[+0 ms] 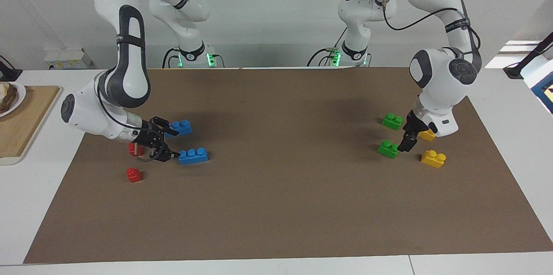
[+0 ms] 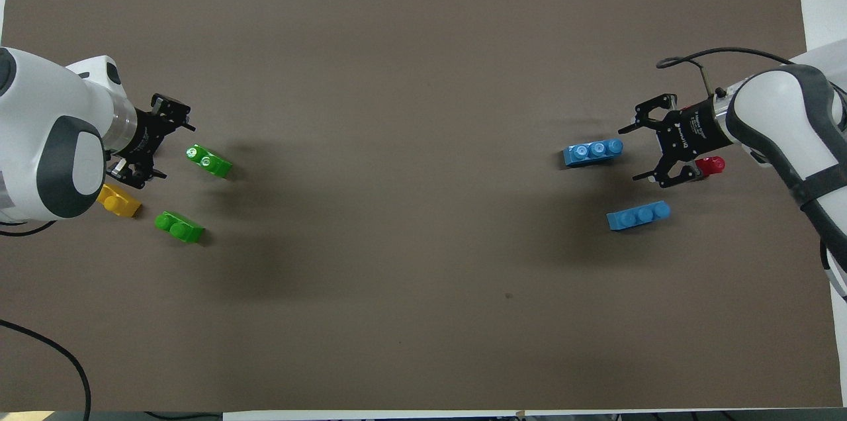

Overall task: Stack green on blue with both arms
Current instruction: 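Move the left gripper over the green brick while the right gripper reaches the blue brick, then close the left gripper on the green brick while the right gripper grasps the blue brick, then lift the green brick with the left gripper while the right gripper carries the blue brick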

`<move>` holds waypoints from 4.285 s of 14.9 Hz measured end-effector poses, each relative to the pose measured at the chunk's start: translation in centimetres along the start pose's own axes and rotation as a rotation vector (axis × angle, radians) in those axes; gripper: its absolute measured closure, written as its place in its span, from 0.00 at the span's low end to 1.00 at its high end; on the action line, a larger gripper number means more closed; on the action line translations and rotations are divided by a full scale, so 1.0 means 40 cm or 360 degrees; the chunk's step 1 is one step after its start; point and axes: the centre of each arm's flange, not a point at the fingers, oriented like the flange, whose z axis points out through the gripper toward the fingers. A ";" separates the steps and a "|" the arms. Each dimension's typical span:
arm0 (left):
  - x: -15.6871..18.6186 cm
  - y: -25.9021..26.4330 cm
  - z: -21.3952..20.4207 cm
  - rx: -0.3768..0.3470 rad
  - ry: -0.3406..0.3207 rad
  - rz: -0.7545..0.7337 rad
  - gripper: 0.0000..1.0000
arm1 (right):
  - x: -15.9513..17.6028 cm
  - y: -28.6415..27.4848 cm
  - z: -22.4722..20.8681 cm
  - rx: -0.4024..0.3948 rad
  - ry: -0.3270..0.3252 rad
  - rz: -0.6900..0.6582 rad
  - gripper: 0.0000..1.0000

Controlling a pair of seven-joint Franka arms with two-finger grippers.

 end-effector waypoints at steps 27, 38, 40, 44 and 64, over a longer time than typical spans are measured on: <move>0.006 0.001 0.189 -0.0025 -0.0060 -0.0080 0.09 | 0.021 -0.017 0.123 0.0083 0.0054 -0.0032 0.10; -0.019 0.016 0.188 -0.0029 -0.0060 -0.0024 0.66 | 0.034 -0.014 0.116 0.0097 0.0053 -0.0014 0.22; -0.015 0.024 0.170 -0.0041 -0.0054 -0.0022 0.66 | 0.035 -0.014 0.115 0.0099 0.0054 -0.0014 0.20; -0.006 0.041 0.025 -0.0061 -0.0048 -0.0020 0.66 | 0.037 -0.011 0.120 0.0093 0.0053 -0.0011 0.30; -0.201 0.083 -0.278 -0.0031 -0.0085 -0.0735 0.66 | -0.736 -0.086 0.239 0.0295 -0.0105 0.0176 0.65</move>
